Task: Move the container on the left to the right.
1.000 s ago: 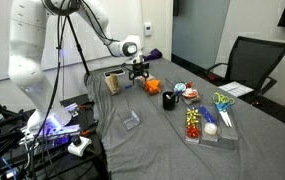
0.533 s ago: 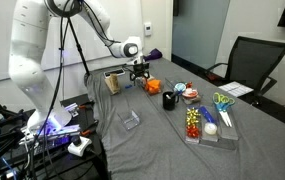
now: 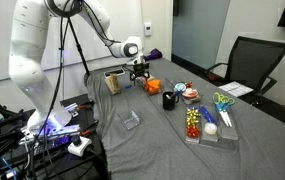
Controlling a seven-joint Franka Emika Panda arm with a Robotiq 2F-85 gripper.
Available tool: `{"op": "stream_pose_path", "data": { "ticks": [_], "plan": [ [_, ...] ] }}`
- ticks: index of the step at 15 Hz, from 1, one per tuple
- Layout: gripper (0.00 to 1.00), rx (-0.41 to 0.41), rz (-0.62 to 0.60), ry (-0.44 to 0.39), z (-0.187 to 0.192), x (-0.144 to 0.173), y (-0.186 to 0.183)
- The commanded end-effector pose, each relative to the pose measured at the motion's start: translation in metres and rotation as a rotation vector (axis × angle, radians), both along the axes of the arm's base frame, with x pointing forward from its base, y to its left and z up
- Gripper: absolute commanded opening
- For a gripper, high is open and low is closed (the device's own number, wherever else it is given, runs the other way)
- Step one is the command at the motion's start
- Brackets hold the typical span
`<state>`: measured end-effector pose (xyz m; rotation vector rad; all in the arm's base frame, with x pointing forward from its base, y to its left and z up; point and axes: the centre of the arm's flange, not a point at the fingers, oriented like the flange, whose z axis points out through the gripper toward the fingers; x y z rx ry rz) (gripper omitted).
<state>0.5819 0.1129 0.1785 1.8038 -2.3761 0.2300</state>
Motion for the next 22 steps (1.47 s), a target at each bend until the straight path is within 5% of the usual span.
{"op": "stream_pose_path", "data": {
  "ticks": [1,11,22],
  "plan": [
    [1.0,0.016,-0.001,0.015,0.001,-0.003,-0.002],
    [1.0,0.005,0.024,0.051,0.001,-0.009,-0.006],
    [1.0,0.051,-0.064,-0.007,-0.016,0.011,-0.015]
  ]
}}
